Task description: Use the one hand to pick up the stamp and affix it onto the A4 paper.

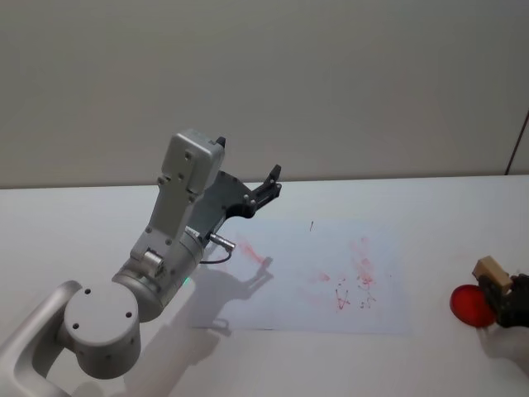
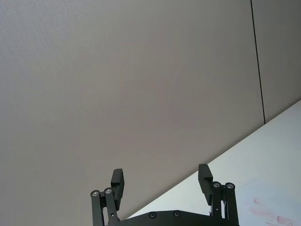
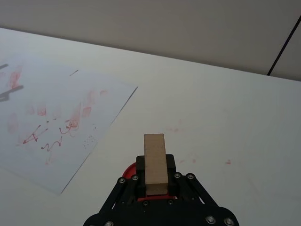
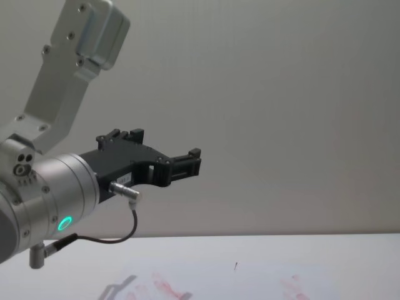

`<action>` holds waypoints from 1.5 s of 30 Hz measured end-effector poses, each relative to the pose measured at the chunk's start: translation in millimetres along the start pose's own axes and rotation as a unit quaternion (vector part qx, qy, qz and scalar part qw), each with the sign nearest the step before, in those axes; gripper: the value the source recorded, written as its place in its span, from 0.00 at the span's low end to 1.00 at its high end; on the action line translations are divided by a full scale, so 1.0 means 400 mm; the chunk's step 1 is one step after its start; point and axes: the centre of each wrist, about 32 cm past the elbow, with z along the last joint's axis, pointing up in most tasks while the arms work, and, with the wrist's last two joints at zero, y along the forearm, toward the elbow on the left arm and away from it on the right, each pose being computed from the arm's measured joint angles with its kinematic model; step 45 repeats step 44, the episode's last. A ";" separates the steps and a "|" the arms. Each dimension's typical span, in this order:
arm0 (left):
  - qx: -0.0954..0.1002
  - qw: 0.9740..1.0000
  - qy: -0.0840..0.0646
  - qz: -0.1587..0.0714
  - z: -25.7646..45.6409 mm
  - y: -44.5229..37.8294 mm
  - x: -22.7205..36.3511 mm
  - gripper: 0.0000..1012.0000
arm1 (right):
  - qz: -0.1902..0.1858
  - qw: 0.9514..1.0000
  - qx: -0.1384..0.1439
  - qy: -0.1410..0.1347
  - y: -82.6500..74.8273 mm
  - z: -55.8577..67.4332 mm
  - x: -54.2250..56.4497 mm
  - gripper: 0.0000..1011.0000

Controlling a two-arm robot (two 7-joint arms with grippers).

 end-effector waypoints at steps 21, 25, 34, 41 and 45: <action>0.000 1.000 0.000 0.000 0.000 0.000 0.000 0.99 | 0.002 1.000 -0.022 -0.013 0.011 -0.011 -0.007 0.50; 0.000 1.000 0.000 0.000 0.000 0.000 0.000 0.99 | 0.002 1.000 -0.023 -0.014 0.012 -0.012 -0.008 0.62; 0.000 1.000 0.000 0.000 0.000 0.000 0.000 0.99 | 0.002 1.000 -0.025 -0.015 0.013 -0.013 -0.008 0.91; 0.000 1.000 0.000 0.000 0.000 0.000 0.000 0.99 | 0.002 1.000 -0.026 -0.016 0.013 -0.013 -0.009 0.99; 0.000 1.000 0.000 0.000 0.000 0.000 0.000 0.99 | 0.002 1.000 -0.026 -0.016 0.013 -0.013 -0.009 0.99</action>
